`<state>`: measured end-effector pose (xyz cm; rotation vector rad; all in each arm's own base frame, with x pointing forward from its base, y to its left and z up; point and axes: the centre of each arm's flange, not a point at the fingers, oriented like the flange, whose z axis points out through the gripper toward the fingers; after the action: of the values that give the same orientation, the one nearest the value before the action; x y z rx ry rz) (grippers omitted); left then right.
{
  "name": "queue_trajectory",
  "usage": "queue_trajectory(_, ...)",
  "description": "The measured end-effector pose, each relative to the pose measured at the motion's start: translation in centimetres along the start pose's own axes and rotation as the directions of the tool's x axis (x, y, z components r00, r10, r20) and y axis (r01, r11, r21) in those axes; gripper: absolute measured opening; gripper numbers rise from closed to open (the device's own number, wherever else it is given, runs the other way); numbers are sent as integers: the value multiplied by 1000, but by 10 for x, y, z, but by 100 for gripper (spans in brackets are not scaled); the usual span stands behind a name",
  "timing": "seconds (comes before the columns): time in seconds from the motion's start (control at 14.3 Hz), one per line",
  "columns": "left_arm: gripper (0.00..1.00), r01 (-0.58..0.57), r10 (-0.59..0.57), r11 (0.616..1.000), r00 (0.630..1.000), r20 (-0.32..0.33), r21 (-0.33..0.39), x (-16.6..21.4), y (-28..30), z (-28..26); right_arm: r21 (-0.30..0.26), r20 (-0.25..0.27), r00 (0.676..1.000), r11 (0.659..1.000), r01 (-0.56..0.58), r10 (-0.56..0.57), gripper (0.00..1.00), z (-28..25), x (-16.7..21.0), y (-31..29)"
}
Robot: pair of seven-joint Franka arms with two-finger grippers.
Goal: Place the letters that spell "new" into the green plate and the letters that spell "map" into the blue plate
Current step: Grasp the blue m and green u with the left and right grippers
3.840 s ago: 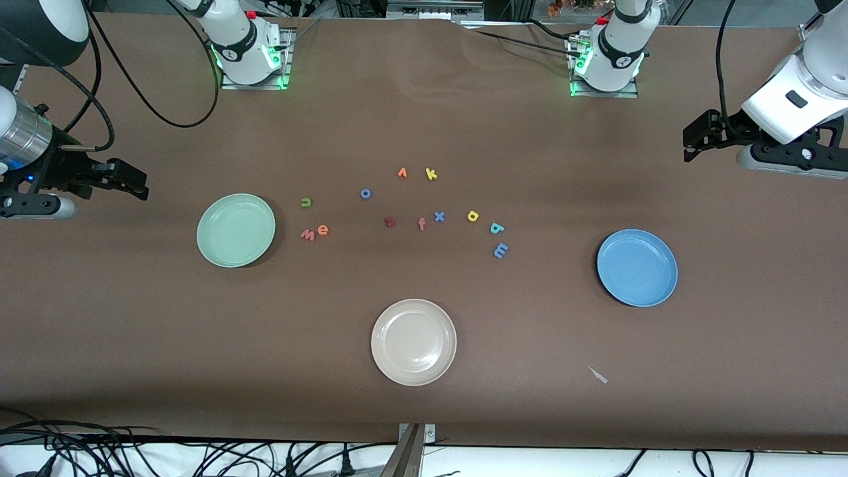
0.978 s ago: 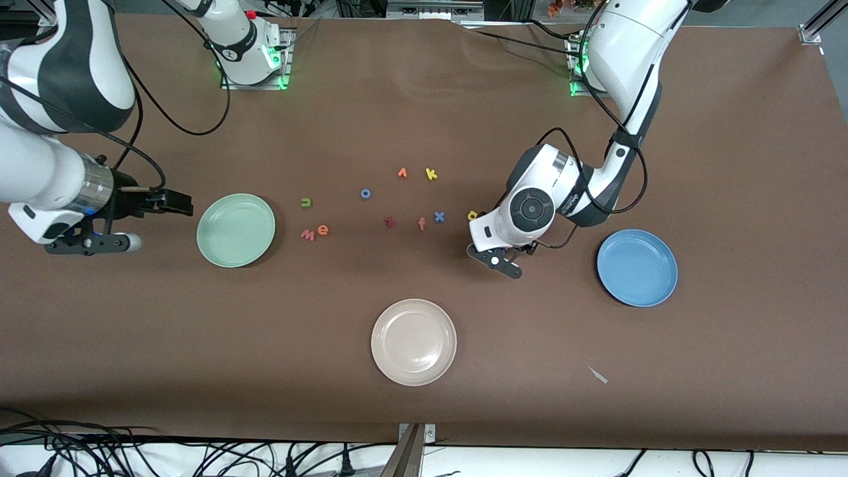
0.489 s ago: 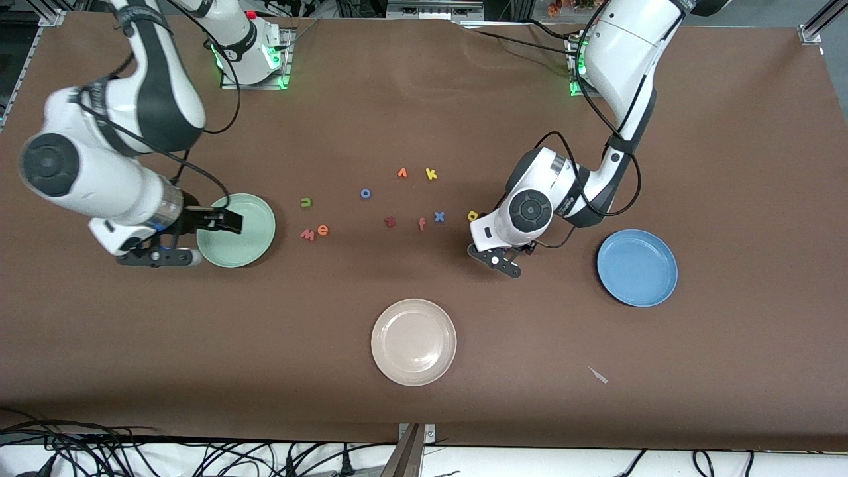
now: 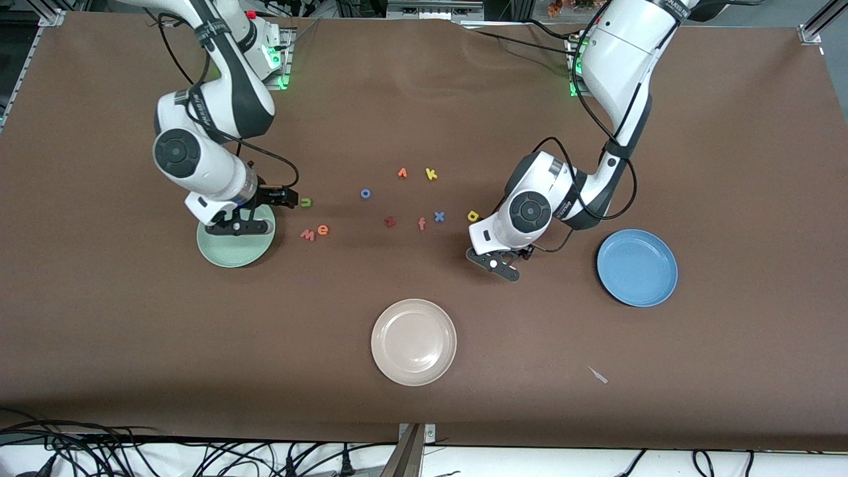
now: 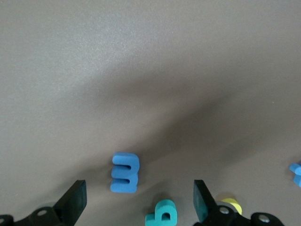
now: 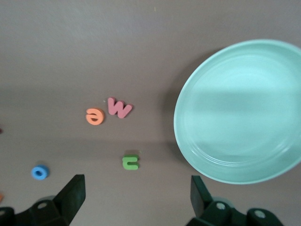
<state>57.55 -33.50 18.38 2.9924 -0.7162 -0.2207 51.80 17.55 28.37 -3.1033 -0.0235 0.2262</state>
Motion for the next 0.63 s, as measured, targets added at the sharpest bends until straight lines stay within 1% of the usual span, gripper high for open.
queue_trajectory(0.07,100,1,-1,1000,1000,1,0,0,0,4,-3,9,1000,1000,-2,2,100,13,-6,3)
queue_trajectory(0.14,96,1,-1,1000,1000,3,-1,0,-1,8,-6,17,1000,1000,-3,3,100,22,-9,4)
queue_trajectory(0.21,96,1,-1,1000,1000,5,-1,0,-1,11,-6,21,1000,1000,-3,3,100,26,-10,5)
queue_trajectory(0.28,88,1,-1,1000,1000,6,-1,0,-1,13,-6,21,1000,1000,-3,3,100,28,-10,5)
queue_trajectory(0.35,76,1,-1,1000,1000,8,-1,0,-1,14,-5,18,1000,1000,0,1,100,29,-10,3)
queue_trajectory(0.42,68,1,-1,1000,1000,7,-1,0,-2,14,-2,14,1000,1000,8,-8,100,30,-11,-2)
queue_trajectory(0.49,53,-3,3,1000,1000,6,6,0,-3,13,3,7,1000,1000,2,-2,100,33,-12,-11)
queue_trajectory(0.63,33,-26,26,999,1000,5,30,1,-3,12,14,-10,1000,1000,-23,24,100,46,-17,-24)
